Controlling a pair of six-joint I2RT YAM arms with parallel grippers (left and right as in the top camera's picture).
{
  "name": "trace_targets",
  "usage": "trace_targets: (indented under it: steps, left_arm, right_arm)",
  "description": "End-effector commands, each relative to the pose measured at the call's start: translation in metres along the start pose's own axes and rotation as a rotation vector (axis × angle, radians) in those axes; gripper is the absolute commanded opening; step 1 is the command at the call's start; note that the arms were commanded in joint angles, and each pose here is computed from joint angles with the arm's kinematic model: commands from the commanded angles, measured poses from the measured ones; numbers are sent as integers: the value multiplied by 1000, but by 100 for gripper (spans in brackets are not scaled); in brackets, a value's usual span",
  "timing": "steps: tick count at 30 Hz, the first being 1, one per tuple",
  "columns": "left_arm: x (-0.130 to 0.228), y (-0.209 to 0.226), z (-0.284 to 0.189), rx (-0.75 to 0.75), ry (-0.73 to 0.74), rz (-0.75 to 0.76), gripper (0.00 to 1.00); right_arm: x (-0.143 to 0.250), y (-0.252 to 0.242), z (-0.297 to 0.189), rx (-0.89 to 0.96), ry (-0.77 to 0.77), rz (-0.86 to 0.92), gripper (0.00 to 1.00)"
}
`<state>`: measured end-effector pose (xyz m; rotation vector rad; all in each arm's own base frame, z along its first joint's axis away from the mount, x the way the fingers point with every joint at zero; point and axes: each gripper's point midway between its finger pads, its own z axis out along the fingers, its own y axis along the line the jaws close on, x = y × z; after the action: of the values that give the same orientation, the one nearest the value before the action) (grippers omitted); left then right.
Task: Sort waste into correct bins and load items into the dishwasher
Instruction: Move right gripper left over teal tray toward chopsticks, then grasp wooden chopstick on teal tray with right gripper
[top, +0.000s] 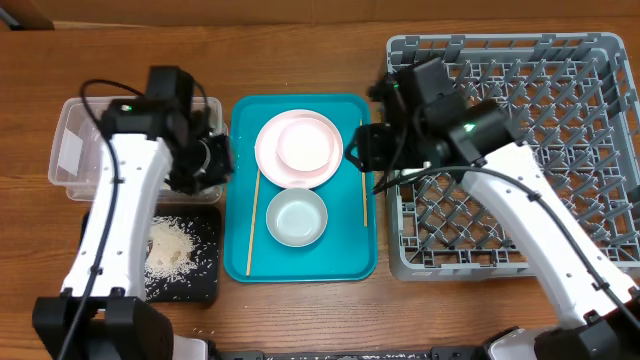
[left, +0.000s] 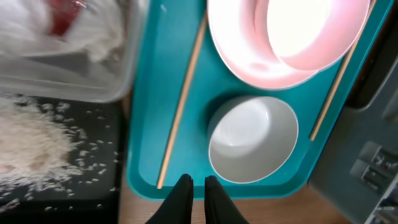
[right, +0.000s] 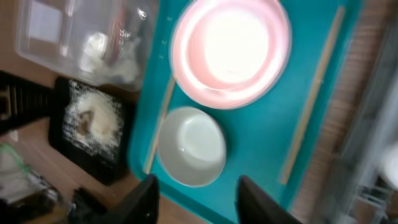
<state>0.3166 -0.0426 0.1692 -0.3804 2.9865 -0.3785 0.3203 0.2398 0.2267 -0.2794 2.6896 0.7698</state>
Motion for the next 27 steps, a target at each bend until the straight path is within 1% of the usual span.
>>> trace_targets:
  steps: [1,2,3,4,6,7,8,9,12,18,22,27]
  left_arm:
    - [-29,5,-67,14,-219,-15,12]
    - [-33,6,-83,22,-267,-29,13]
    - [-36,7,-97,28,-306,-37,16]
    - [-38,10,-117,28,-366,-42,23]
    - [-39,15,-128,10,-408,-49,29]
    - [-38,20,-136,-17,-438,-57,40]
    - [-37,26,-141,-46,-459,-65,71]
    - [-36,33,-147,-84,-483,-75,100]
    - [-34,42,-154,-134,-511,-85,100]
    - [-35,40,-152,-126,-503,-83,100]
    - [-37,41,-148,-128,-493,-85,100]
    - [-38,41,-146,-130,-486,-86,100]
  right_arm:
    - [3,47,14,-88,-9,-9,27]
    - [3,57,22,-94,-18,-18,25]
    - [4,68,29,-96,-27,-28,19]
    - [8,83,45,-90,-34,-43,13]
    - [13,94,59,-86,-32,-62,8]
    - [20,104,72,-86,-25,-77,5]
    - [27,112,85,-88,-14,-95,4]
    - [36,124,99,-98,1,-124,4]
    - [61,139,138,-68,28,-153,4]
    - [89,125,186,112,8,-169,4]
    - [102,113,198,166,44,-182,4]
    - [100,88,195,289,26,-191,4]
